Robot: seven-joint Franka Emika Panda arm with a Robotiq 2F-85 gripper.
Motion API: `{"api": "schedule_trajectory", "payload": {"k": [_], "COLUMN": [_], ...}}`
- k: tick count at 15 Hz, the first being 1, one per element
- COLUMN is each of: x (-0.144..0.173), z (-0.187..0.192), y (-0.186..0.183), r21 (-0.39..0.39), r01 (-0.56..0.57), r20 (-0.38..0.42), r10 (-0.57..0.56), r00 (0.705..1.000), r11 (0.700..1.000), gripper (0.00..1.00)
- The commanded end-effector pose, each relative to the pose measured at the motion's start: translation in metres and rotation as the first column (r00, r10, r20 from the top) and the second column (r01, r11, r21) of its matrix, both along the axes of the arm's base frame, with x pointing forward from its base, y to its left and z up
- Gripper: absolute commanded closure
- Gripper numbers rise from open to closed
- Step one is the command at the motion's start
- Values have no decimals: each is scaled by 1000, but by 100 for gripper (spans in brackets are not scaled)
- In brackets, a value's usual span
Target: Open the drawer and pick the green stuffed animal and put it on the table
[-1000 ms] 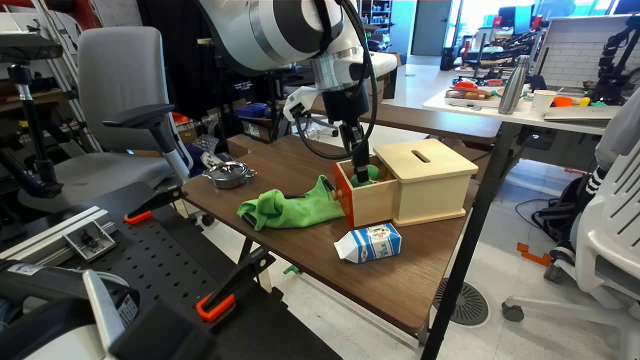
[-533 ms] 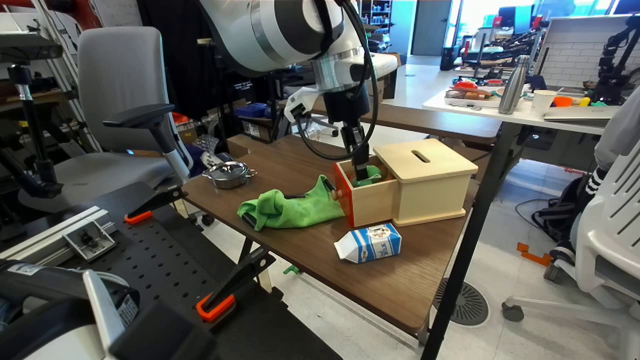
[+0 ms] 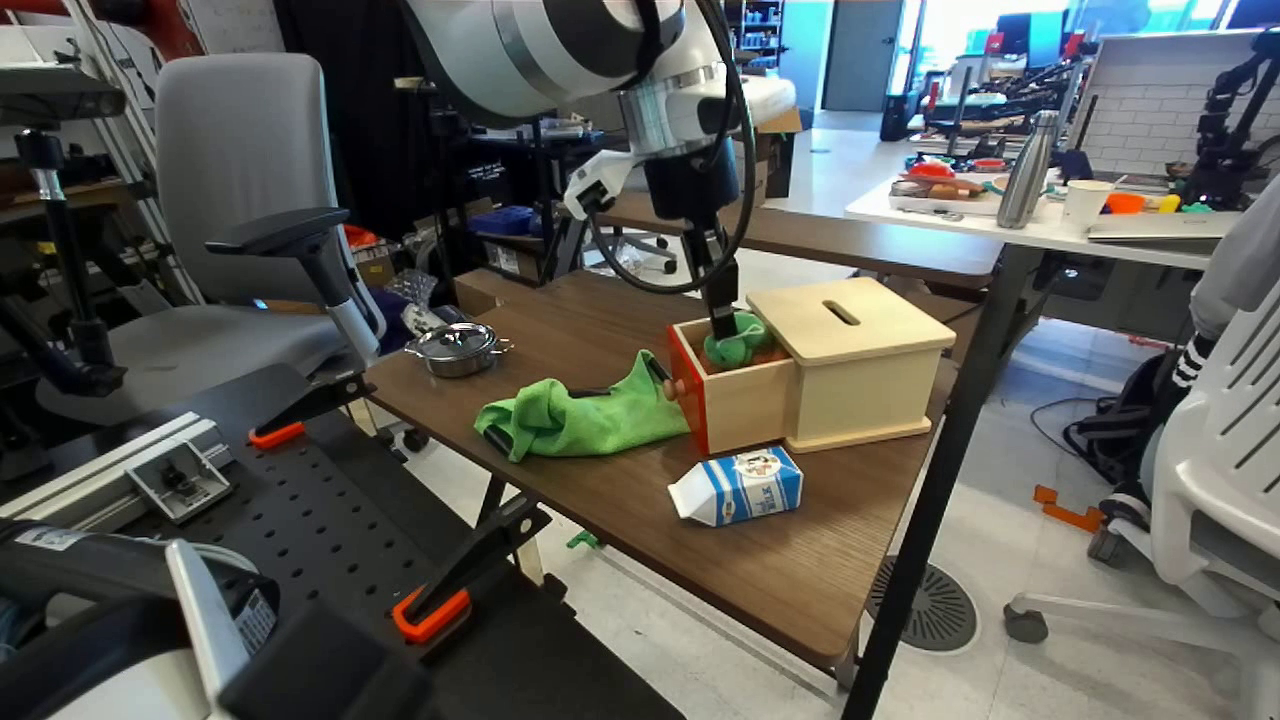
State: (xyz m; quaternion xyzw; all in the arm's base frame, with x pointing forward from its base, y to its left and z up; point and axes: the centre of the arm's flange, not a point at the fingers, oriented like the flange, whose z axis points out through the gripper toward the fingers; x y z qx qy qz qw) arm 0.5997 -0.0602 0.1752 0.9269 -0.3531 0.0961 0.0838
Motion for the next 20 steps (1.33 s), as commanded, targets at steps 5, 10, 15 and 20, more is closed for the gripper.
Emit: {"api": "schedule_trajectory", "payload": {"k": [5, 10, 15, 20], "x": [-35, -27, -19, -16], "z": [75, 96, 75, 36], "y": [40, 93, 165, 214], "r21": [-8, -15, 37, 59], "r01": [-87, -226, -371, -480], "r20": [59, 117, 115, 90], "r10": [88, 227, 365, 474], "r00": [994, 967, 924, 876], "r11": [996, 974, 928, 875], "gripper": [100, 100, 100, 100]}}
